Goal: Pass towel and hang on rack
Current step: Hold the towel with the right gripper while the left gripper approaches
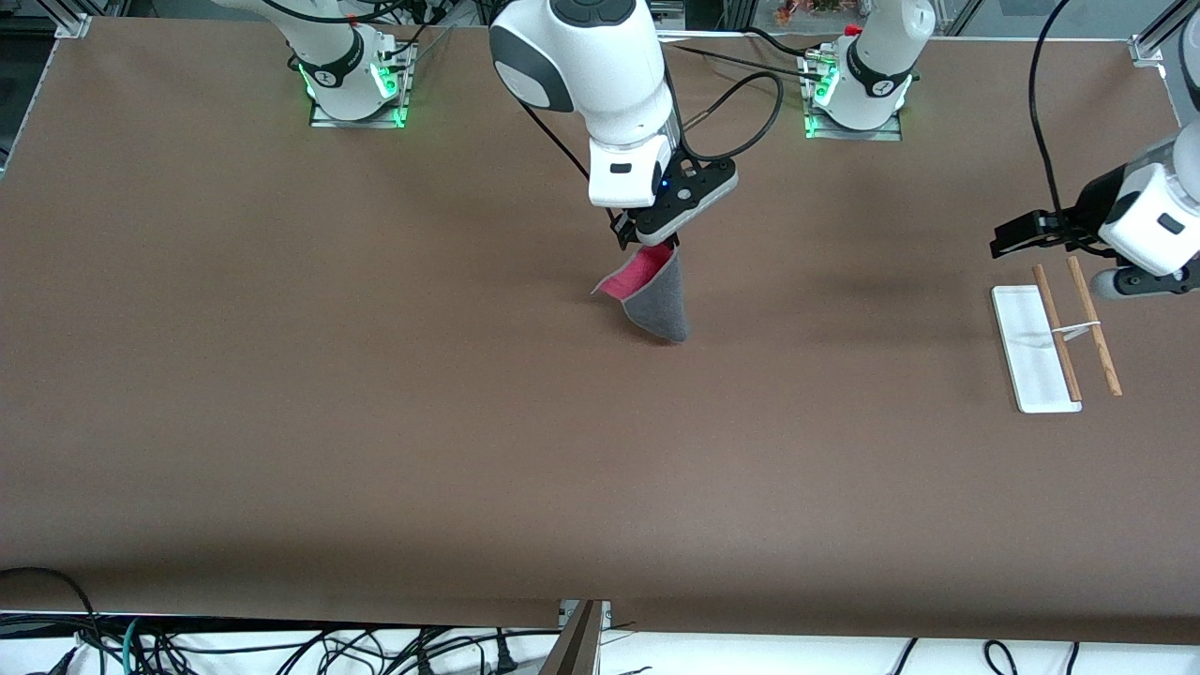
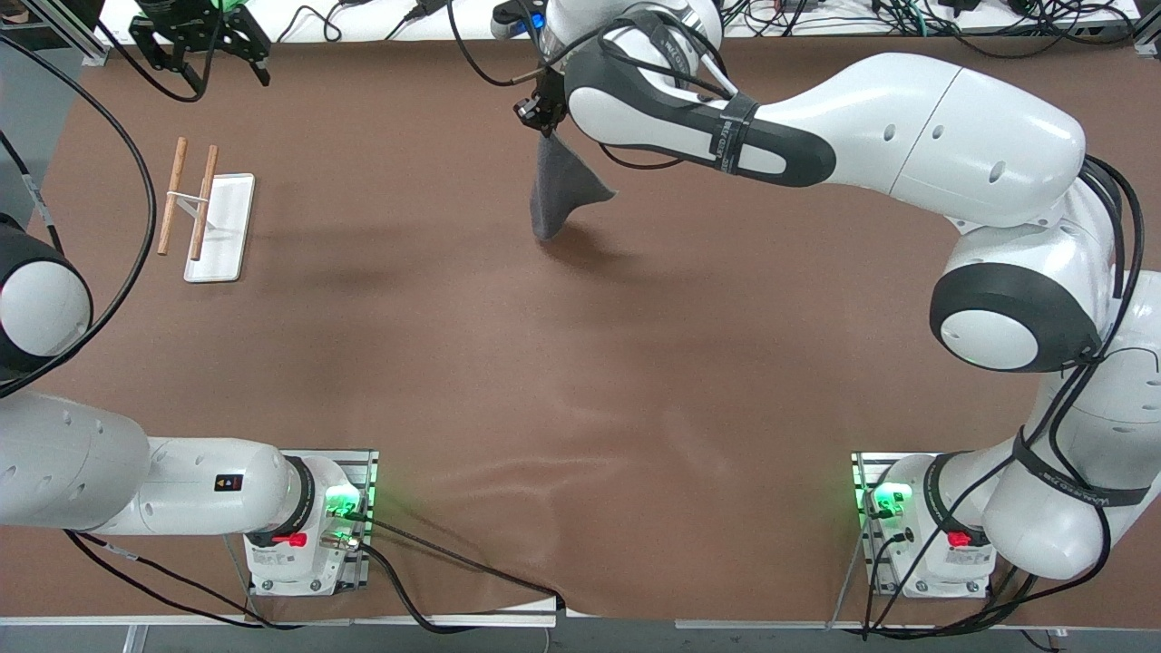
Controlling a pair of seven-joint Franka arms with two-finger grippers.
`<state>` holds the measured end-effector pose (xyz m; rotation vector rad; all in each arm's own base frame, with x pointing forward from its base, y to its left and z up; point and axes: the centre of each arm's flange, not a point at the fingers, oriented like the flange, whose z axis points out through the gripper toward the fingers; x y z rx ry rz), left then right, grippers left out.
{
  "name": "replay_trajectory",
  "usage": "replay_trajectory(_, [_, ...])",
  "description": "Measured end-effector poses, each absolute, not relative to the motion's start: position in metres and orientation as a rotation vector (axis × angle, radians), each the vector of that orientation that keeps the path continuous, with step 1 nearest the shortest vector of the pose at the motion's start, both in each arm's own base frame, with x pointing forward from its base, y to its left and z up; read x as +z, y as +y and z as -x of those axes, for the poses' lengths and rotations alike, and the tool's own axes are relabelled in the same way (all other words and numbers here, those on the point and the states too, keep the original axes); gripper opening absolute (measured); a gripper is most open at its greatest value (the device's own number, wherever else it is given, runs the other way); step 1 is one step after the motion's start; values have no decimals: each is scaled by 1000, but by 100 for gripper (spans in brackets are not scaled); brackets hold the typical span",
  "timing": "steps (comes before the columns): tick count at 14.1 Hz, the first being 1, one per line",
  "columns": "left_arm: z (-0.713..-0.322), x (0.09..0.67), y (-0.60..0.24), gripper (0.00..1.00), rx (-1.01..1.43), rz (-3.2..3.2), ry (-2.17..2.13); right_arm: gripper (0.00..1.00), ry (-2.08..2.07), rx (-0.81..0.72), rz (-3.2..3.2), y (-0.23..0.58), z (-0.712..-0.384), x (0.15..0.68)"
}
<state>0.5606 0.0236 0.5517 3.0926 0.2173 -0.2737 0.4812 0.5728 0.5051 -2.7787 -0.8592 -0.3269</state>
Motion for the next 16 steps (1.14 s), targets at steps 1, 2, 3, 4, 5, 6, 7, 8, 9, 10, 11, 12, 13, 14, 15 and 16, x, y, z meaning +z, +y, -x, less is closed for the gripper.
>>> replay_trajectory(1, [-560, 550, 34, 100, -276, -3086, 212, 2, -852, -326, 2776, 572, -482, 514])
replay_trajectory(2, [-559, 549, 42, 100, -278, -3077, 208, 2, -845, -319, 2772, 570, -482, 521])
replay_trajectory(3, [-559, 548, 46, 100, -274, -3073, 207, 2, -840, -311, 2771, 569, -482, 527])
replay_trajectory(4, [-560, 547, 47, 100, -260, -3071, 204, 2, -839, -304, 2774, 568, -482, 529])
replay_trajectory(5, [-561, 547, 46, 100, -246, -3068, 202, 2, -839, -296, 2778, 567, -482, 529])
replay_trajectory(6, [-563, 546, 44, 100, -234, -3059, 201, 2, -840, -290, 2782, 567, -482, 529])
replay_trajectory(7, [-564, 544, 42, 100, -224, -3041, 200, 2, -841, -287, 2783, 567, -482, 528])
replay_trajectory(8, [-566, 543, 37, 100, -207, -3021, 199, 2, -841, -286, 2784, 567, -482, 528])
replay_trajectory(9, [-570, 540, 32, 100, -181, -3000, 198, 2, -841, -285, 2784, 567, -482, 528])
replay_trajectory(10, [-574, 535, 25, 100, -159, -2969, 199, 2, -841, -285, 2784, 567, -482, 528])
replay_trajectory(11, [-579, 527, 17, 100, -144, -2925, 207, 2, -841, -285, 2784, 567, -482, 528])
replay_trajectory(12, [-584, 514, 10, 100, -137, -2876, 226, 2, -841, -286, 2784, 567, -482, 528])
replay_trajectory(13, [-589, 498, 2, 100, -126, -2817, 257, 2, -841, -286, 2784, 567, -482, 528])
replay_trajectory(14, [-594, 479, -4, 100, -112, -2756, 295, 2, -841, -286, 2784, 567, -482, 528])
replay_trajectory(15, [-597, 458, -10, 100, -105, -2698, 338, 2, -840, -286, 2784, 567, -482, 528])
replay_trajectory(16, [-599, 437, -17, 100, -105, -2642, 384, 2, -838, -288, 2784, 566, -483, 529])
